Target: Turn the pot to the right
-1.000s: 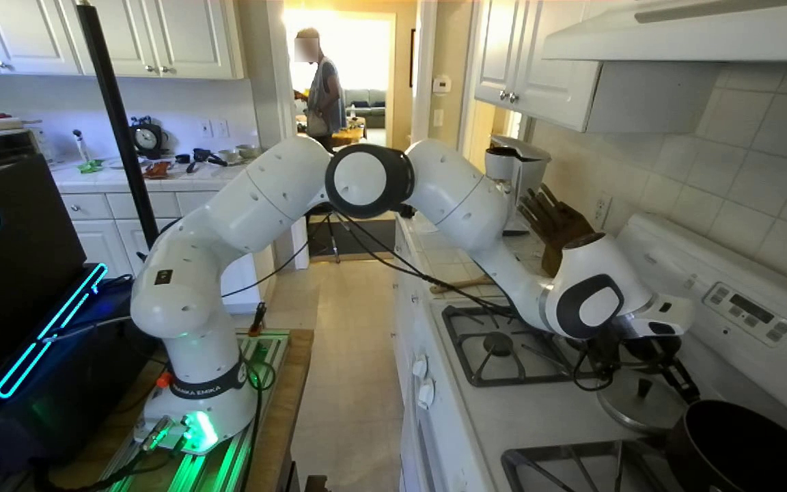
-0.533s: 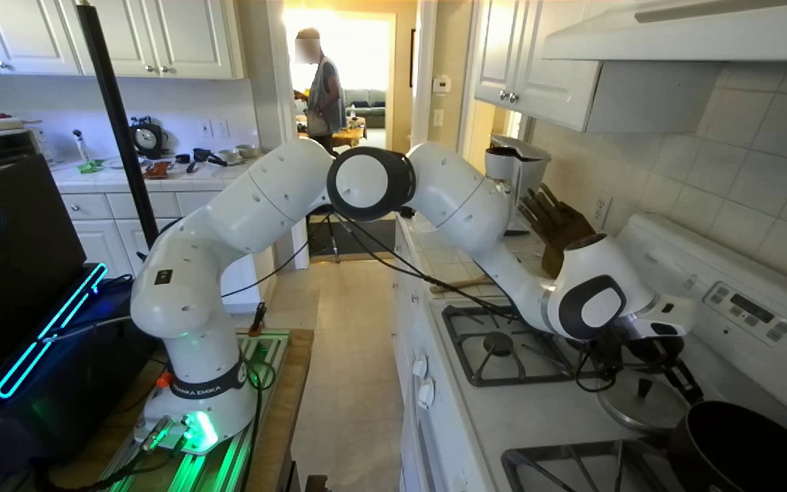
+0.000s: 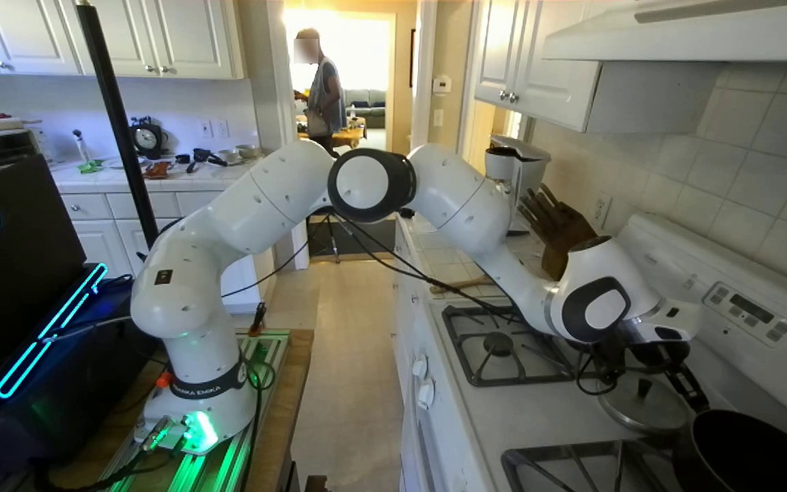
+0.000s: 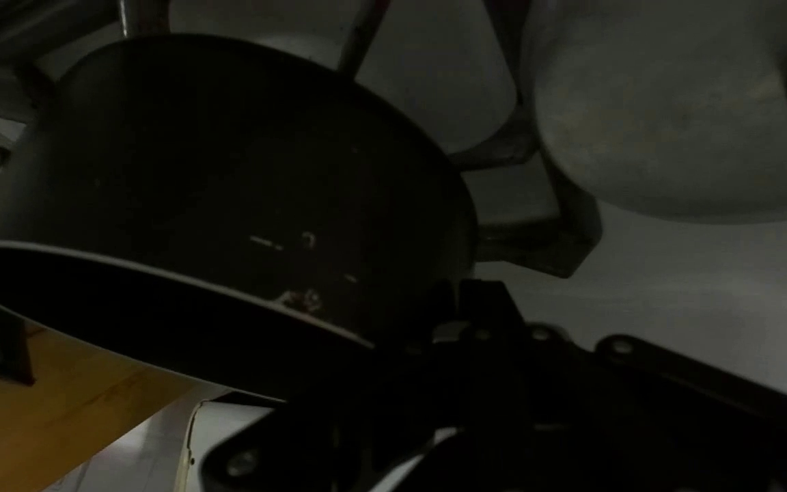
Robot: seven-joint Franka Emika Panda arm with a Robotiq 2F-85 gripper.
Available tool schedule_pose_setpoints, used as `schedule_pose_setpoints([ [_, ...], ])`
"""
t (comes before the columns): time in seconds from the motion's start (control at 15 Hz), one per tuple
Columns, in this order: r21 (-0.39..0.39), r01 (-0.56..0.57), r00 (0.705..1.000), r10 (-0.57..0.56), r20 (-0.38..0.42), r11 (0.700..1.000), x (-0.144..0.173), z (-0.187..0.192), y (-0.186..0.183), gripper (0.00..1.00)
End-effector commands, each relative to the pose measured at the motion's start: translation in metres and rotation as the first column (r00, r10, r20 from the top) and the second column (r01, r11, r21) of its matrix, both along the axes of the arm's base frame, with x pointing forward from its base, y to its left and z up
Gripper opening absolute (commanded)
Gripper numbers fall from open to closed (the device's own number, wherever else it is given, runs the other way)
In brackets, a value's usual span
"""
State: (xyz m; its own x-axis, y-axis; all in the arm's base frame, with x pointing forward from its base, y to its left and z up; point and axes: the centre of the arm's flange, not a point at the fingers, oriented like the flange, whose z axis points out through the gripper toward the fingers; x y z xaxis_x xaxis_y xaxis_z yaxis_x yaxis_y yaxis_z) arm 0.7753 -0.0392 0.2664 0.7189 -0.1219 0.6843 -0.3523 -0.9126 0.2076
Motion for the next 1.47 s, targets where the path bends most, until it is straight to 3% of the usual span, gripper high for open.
schedule_pose_setpoints([
  [0.0,-0.003,0.067,0.998,-0.067,-0.004,0.998,0.009,-0.006,-0.01,0.0],
  [1.13,-0.039,0.11,0.994,-0.11,-0.004,0.993,0.012,-0.013,-0.03,0.0],
  [1.4,0.003,0.076,0.996,-0.076,-0.045,0.997,0.004,-0.012,-0.022,0.0],
])
